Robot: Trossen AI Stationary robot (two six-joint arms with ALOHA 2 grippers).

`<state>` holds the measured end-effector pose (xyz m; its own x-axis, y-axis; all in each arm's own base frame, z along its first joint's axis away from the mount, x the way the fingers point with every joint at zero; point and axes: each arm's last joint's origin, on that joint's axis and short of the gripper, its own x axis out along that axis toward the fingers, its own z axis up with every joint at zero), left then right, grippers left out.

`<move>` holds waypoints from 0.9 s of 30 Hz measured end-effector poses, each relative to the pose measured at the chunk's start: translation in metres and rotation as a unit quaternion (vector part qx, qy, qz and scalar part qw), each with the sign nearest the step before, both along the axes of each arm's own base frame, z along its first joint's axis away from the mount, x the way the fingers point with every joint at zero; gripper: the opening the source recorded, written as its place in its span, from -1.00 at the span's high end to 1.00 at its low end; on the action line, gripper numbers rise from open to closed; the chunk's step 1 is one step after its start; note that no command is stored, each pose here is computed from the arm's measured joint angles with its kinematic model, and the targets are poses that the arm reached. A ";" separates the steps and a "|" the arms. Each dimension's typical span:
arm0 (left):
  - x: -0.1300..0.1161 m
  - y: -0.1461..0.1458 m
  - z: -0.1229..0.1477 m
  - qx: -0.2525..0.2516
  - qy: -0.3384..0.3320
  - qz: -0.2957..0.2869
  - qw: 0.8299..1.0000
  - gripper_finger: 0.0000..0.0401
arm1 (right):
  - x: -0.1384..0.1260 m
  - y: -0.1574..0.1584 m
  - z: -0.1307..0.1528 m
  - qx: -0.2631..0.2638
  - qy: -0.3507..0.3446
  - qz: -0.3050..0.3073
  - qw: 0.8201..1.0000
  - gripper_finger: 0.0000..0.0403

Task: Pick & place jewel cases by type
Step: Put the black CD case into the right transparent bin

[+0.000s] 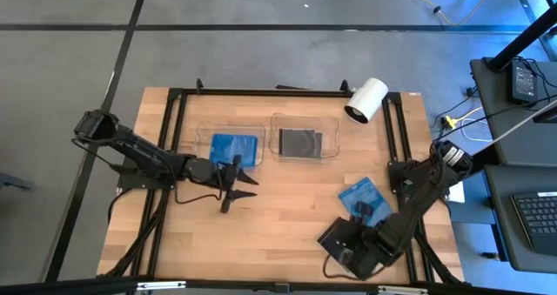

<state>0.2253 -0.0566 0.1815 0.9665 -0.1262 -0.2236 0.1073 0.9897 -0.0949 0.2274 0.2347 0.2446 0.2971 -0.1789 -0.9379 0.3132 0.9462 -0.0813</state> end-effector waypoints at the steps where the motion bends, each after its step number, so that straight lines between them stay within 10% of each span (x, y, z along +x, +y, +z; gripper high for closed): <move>1: 0.004 -0.002 -0.002 0.005 -0.006 -0.003 1.000 0.21 | -0.005 0.004 -0.004 0.008 0.004 0.005 1.000 0.38; 27: 0.142 -0.043 -0.028 0.049 -0.006 -0.026 0.998 0.27 | -0.042 0.038 -0.030 0.049 -0.056 0.000 0.997 0.37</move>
